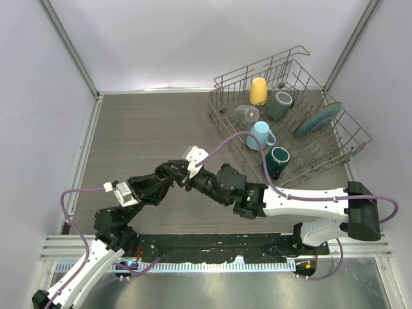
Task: Insert the wireless bluetooth earbuds into the charging case
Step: Place the earbud in the charging case.
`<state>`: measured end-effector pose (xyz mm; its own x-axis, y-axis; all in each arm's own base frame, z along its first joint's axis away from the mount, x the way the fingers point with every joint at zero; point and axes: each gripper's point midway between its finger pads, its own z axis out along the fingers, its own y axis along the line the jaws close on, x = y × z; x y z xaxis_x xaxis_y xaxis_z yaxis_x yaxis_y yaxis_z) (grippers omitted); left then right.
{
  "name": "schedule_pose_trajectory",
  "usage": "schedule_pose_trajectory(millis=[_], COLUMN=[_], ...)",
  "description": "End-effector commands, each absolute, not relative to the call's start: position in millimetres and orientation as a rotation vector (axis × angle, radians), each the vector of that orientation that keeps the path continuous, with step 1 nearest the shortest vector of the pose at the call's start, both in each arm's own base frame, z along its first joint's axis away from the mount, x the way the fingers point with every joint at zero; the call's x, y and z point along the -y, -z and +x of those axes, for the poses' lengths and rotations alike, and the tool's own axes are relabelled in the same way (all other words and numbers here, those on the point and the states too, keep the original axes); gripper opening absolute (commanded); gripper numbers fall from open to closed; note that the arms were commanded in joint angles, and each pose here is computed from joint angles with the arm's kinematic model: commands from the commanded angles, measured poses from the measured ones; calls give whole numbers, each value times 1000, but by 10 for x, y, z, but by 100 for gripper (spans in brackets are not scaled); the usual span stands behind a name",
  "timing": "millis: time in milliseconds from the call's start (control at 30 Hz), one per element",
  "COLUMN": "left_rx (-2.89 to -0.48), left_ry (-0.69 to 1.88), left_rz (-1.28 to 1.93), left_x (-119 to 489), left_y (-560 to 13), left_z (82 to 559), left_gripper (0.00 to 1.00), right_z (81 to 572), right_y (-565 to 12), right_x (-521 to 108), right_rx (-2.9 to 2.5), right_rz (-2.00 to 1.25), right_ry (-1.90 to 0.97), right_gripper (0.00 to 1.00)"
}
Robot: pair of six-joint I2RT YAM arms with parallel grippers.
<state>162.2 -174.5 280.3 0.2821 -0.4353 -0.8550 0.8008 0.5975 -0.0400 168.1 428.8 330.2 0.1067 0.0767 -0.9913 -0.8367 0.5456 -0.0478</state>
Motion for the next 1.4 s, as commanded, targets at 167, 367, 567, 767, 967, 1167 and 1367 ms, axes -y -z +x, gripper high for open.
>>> schedule_pose_trajectory(millis=[167,367,567,767,967,1167,1367], left_rx=[-955,-962,-960,-963,-964,-959,-957], left_ry=[850,847,845,844,841,837,834], left_rz=[375,360,355,349,351,352,354], left_x=[1668,1654,1646,1640,1640,1636,1633], left_y=[-2684,-2681,-2693,-2691,-2684,-2690,-2692], left_z=[1684,1703,1705,1714,1716,1713,1710], left_gripper=[0,0,0,0,0,0,0], right_z=[1566,1533,1513,1491,1465,1459,1438], right_y=[-3401,-3353,-3330,-3289,-3251,-3216,-3168], right_x=[-4298,-4301,-4317,-4334,-4352,-4383,-4423], right_rx=[-1239,-1233,-1226,-1229,-1233,-1255,-1277], right_rz=[-814,-854,-878,-907,-941,-953,-977], right_ry=[-761,-742,-735,-731,-726,-728,-736], right_gripper=[1,1,1,1,1,1,1])
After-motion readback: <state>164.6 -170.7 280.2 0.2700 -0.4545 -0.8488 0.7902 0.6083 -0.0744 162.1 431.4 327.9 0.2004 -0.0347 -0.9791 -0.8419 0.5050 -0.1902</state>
